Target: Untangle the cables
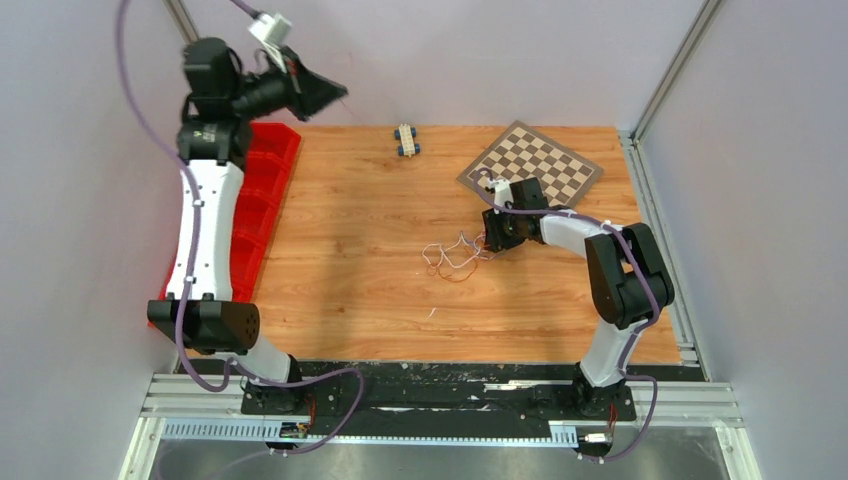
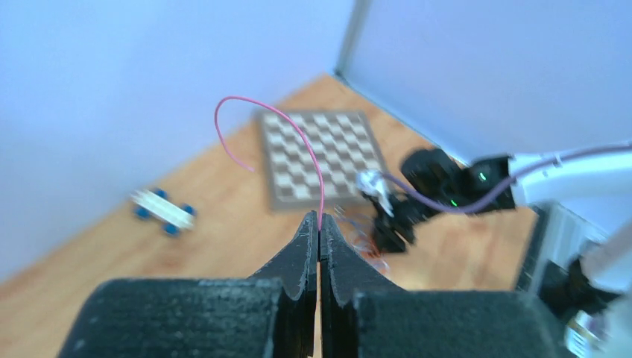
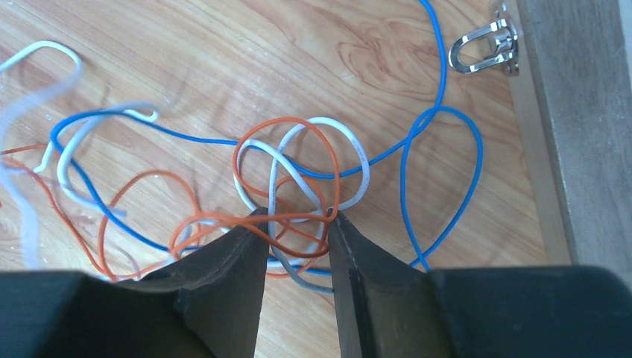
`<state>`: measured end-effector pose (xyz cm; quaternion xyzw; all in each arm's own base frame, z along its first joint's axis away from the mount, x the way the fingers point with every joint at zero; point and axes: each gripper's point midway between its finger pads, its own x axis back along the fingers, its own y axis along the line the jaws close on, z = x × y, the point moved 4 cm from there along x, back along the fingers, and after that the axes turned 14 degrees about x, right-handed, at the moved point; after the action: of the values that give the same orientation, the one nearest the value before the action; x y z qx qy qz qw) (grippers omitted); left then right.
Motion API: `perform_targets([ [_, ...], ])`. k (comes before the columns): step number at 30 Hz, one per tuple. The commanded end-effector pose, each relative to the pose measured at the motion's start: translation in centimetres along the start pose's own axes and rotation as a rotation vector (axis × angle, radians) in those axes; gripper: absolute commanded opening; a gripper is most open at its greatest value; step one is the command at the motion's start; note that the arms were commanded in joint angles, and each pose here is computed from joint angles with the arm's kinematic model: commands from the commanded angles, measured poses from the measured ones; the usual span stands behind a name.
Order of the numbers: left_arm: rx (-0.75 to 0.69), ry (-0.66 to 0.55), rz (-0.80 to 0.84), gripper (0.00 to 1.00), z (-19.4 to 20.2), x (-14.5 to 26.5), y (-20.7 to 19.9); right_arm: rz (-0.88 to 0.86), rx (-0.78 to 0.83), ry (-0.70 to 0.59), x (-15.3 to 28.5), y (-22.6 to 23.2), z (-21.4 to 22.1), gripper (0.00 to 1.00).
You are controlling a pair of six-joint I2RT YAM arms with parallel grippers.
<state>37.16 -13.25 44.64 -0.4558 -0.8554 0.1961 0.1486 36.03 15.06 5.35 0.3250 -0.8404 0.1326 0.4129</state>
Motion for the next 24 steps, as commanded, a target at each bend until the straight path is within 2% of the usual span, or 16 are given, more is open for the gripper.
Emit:
perform_targets([
  [1, -0.103, -0.154, -0.065, 0.0, -6.9, 4.7, -1.7, 0.032, 0.012, 0.053, 0.0, -1.1, 0.8, 0.38],
  [7, -0.285, -0.443, -0.31, 0.0, -14.9, 10.8, -1.7, 0.031, 0.02, 0.08, 0.2, -1.4, 1.7, 0.38],
  [14, -0.409, -0.679, -0.555, 0.0, -19.9, 16.5, 0.0, 0.024, 0.021, 0.103, 0.2, -1.5, 2.2, 0.38],
  [18, -0.454, -0.683, -0.62, 0.0, -20.5, 17.2, 1.7, 0.016, 0.015, 0.101, 0.2, -1.6, 1.9, 0.38],
  [24, -0.352, -0.692, -0.744, 0.0, -19.3, 18.9, 7.5, 0.01, 0.011, 0.094, 0.0, -1.8, 1.0, 0.39],
])
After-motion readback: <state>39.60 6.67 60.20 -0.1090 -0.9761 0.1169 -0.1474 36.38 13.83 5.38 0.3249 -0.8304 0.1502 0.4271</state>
